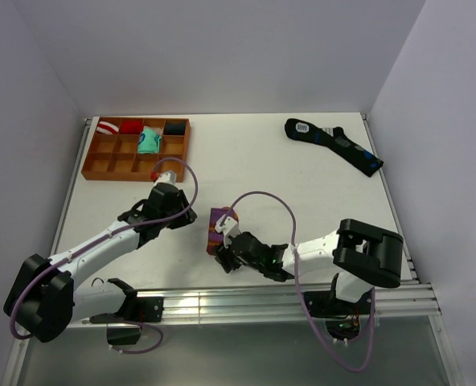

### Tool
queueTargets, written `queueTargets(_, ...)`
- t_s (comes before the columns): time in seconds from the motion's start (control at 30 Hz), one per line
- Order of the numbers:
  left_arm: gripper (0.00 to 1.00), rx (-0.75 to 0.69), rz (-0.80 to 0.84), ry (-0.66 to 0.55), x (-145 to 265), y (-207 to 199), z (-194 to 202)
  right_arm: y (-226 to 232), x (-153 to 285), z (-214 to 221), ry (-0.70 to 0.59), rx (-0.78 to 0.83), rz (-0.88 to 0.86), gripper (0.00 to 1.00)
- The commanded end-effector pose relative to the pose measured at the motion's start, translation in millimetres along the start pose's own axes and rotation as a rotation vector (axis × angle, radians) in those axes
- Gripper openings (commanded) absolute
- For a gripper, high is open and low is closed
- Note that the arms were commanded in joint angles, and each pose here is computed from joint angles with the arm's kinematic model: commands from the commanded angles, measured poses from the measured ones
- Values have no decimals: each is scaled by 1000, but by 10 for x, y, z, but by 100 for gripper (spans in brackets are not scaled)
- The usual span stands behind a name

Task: Roll the socks
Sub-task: Roll the sock at the center of the board.

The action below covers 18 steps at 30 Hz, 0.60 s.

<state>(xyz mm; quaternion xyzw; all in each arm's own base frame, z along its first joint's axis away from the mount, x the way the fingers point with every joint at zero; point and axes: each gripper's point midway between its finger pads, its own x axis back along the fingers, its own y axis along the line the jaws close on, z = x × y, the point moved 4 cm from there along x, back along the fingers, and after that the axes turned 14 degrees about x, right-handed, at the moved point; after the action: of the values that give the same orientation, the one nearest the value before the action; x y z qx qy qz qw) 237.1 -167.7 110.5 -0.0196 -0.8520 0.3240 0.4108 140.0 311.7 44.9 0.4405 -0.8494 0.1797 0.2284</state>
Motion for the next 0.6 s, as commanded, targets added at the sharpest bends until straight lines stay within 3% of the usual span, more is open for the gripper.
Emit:
queueTargets(0.0,41,-11,54,-18,21,-144,-90,54,-14,162,14,-47,-8,62)
queueTargets(0.3,41,-11,63,-10,10,-148,-71,32,6,483,54,-90,27,60)
queueTargets(0.37,41,-9,64,-9,16,-140,-63,40,7,522,60,-97,25,55)
queueTargets(0.5,41,-7,81,-11,12,-156,-60,84,-34,507,95,-101,13,34)
queueTargets(0.57,41,3,107,-2,4,-158,-22,119,-27,533,134,-102,-10,30)
